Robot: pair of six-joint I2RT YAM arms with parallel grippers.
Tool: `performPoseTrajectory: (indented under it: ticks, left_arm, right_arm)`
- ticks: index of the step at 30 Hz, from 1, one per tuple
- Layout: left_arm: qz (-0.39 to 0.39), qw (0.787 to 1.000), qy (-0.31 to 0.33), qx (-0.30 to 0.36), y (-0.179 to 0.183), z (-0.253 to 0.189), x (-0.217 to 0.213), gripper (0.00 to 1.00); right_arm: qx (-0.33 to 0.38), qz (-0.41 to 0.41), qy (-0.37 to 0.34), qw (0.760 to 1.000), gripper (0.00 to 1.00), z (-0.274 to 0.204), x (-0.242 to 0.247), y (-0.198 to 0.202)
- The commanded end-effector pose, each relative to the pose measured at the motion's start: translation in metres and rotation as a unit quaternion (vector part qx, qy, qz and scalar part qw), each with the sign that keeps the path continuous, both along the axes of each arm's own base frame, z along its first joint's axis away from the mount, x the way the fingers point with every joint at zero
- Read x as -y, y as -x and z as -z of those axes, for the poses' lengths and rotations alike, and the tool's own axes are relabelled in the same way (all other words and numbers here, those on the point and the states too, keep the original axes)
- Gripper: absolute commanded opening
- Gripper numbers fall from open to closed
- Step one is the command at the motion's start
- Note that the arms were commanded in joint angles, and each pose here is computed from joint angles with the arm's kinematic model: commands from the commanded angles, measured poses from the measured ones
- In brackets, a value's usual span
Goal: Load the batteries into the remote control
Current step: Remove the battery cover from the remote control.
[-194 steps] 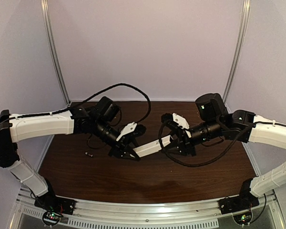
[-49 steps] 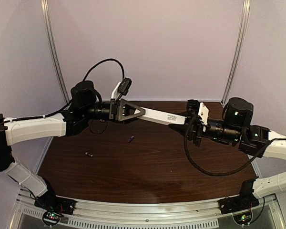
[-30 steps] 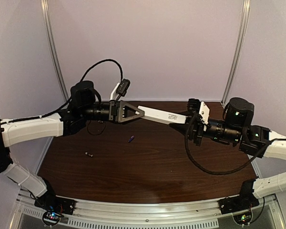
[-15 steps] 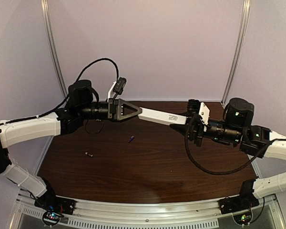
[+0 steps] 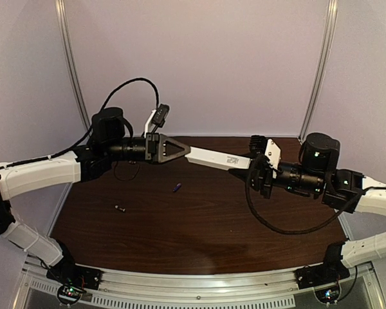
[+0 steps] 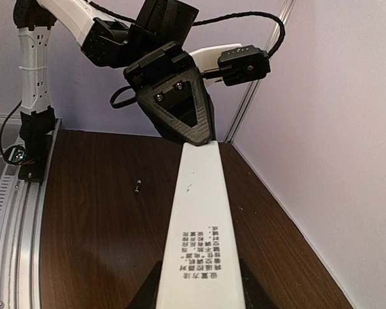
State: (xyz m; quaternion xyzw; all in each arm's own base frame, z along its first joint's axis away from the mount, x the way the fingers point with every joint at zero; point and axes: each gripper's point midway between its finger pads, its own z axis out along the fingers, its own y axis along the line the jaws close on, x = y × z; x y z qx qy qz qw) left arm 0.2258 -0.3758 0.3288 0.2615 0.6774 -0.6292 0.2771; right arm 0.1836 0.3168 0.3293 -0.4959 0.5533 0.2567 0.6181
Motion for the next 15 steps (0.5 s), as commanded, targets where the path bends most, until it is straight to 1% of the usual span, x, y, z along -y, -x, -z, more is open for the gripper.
performPoseTrajectory:
  ticks: [1, 5, 8, 15]
  left_arm:
    - [0.016, 0.999, 0.026, 0.026, 0.0071, -0.0201, -0.0032, 0.12]
    - [0.017, 0.999, 0.029, 0.03, 0.0084, -0.022, -0.0042, 0.07]
    - [0.016, 0.999, 0.029, 0.029, 0.0086, -0.0216, -0.0048, 0.0]
    - [0.024, 0.999, 0.04, 0.022, 0.0091, -0.0191, -0.0041, 0.0]
  right_arm:
    - [-0.001, 0.02, -0.005, 1.0, 0.0, -0.0066, -0.0007, -0.0082]
    - [-0.003, 0.025, 0.003, 1.0, 0.0, -0.0028, -0.0016, -0.0112]
    - [-0.004, 0.029, 0.008, 1.0, 0.0, -0.0003, -0.0014, -0.0129]
    - [-0.007, 0.026, 0.01, 1.0, 0.0, 0.0019, -0.0019, -0.012]
